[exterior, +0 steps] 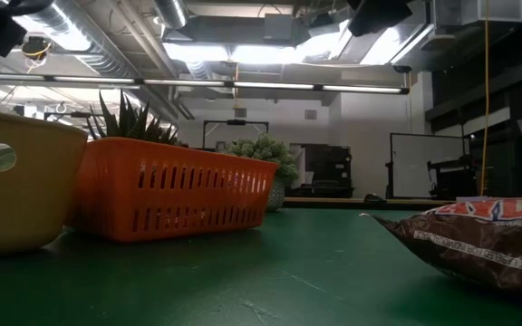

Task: Sort candy
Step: Put the yellow candy into the blue bin, then put the white chocolate into the orange bin

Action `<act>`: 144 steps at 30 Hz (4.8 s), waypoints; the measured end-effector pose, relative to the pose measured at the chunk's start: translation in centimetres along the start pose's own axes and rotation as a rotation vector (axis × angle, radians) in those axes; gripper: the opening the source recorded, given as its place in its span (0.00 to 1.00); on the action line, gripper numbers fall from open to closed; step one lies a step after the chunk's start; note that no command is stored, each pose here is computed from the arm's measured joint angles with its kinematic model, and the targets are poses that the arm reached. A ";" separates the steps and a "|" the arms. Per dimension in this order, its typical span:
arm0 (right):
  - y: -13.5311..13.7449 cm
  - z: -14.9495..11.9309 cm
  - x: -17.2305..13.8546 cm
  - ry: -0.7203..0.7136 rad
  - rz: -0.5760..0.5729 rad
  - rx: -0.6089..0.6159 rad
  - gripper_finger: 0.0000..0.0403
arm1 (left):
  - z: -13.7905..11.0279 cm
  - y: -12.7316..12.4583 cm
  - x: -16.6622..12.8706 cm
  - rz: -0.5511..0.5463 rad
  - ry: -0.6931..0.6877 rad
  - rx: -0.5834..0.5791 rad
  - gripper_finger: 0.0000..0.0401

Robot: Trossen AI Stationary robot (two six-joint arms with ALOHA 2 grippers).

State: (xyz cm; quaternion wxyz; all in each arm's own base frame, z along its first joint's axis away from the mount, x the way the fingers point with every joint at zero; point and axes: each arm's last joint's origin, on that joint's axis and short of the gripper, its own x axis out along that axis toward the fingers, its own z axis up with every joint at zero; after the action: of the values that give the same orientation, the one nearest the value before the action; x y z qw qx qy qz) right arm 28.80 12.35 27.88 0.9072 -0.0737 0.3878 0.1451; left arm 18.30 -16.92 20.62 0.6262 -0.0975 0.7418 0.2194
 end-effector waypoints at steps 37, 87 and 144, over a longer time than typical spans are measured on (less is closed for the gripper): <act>6.7 -11.4 1.8 0.502 0.044 0.238 0.55 | 4.3 -0.7 -4.1 -0.155 -0.324 -0.162 0.41; -2.1 -1.4 1.5 -0.026 -0.143 0.029 0.01 | 11.4 -1.3 -7.1 -0.213 -0.905 0.252 0.41; -23.6 1.8 10.6 -0.083 -0.251 0.214 0.58 | 11.6 -1.4 -7.3 -0.226 -0.935 0.260 0.41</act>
State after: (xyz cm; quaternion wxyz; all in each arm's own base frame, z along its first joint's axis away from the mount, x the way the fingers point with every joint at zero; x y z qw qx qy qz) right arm 44.54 -7.34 21.87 0.9362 -0.0186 0.3510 -0.0084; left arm 30.61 -13.93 26.08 0.9186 0.0104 0.3878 0.0759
